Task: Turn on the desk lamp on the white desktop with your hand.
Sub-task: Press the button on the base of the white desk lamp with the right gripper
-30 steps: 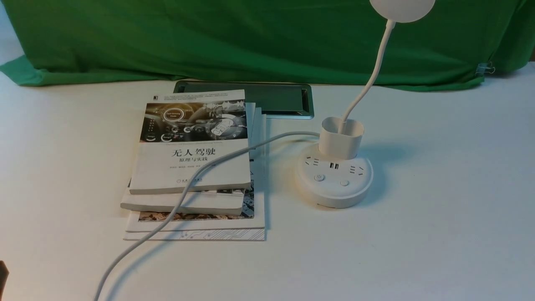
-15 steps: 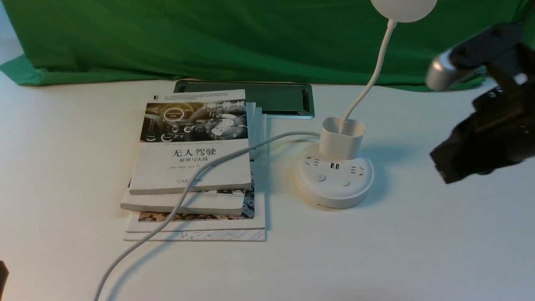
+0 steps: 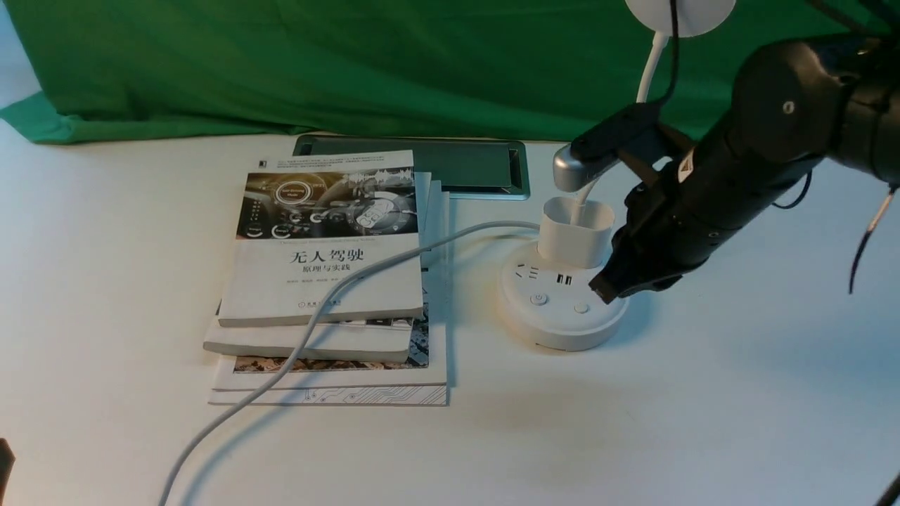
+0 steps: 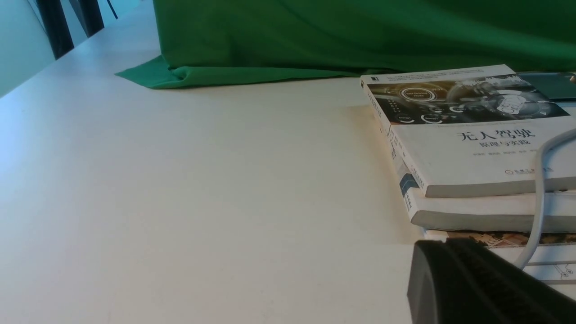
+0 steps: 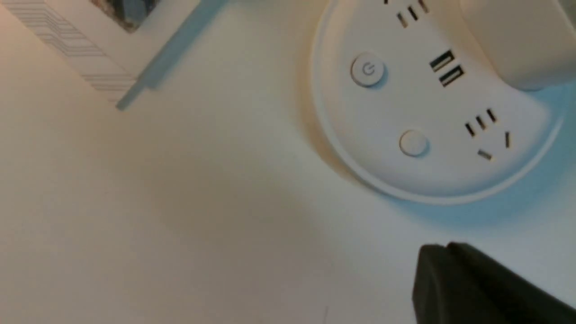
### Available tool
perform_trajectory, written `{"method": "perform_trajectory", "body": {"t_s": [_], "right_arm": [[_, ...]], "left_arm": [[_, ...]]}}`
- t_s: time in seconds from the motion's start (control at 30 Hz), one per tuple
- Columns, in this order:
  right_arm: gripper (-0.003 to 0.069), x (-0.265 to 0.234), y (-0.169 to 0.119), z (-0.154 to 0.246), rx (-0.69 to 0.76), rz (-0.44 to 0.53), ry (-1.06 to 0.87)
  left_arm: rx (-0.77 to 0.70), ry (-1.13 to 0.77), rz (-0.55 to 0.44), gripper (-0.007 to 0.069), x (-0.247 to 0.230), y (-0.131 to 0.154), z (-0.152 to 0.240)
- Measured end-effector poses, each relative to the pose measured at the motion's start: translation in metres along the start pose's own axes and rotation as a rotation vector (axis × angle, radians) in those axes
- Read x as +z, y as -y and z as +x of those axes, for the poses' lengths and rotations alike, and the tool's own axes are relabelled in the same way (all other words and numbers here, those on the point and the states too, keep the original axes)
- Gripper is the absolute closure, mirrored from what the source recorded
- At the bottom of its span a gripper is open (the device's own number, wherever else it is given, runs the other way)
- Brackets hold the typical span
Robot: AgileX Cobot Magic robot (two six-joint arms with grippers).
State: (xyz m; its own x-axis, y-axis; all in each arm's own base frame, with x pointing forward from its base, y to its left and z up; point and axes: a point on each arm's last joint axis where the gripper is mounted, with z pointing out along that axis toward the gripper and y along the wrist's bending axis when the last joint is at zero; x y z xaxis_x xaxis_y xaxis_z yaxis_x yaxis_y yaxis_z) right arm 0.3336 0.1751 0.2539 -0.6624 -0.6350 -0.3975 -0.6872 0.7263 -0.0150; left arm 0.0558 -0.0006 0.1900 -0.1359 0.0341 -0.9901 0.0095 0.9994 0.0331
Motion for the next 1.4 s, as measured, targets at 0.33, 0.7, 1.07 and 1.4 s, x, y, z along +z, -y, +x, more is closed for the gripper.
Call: {"method": "perform_trajectory", "body": {"t_s": [0.33,0.7,1.07,1.4], "right_arm": [[0.0629,0.038,0.007,-0.006,0.003,0.02,0.022],[0.0629,0.056,0.012,-0.007,-0.015,0.063,0.064],[0.0629,0.077,0.013,-0.003,-0.009,0.053,0.023],[0.0629,0.083,0.01,-0.003,-0.02,0.049,0.015]], "left_arm": [[0.0,0.0,0.0,0.0604,0.0,0.0,0.0],[0.0,0.0,0.0,0.0604,0.0,0.0,0.0],[0.0,0.0,0.0,0.0604,0.0,0.0,0.0],[0.0,0.0,0.0,0.0604,0.0,0.0,0.0]]}}
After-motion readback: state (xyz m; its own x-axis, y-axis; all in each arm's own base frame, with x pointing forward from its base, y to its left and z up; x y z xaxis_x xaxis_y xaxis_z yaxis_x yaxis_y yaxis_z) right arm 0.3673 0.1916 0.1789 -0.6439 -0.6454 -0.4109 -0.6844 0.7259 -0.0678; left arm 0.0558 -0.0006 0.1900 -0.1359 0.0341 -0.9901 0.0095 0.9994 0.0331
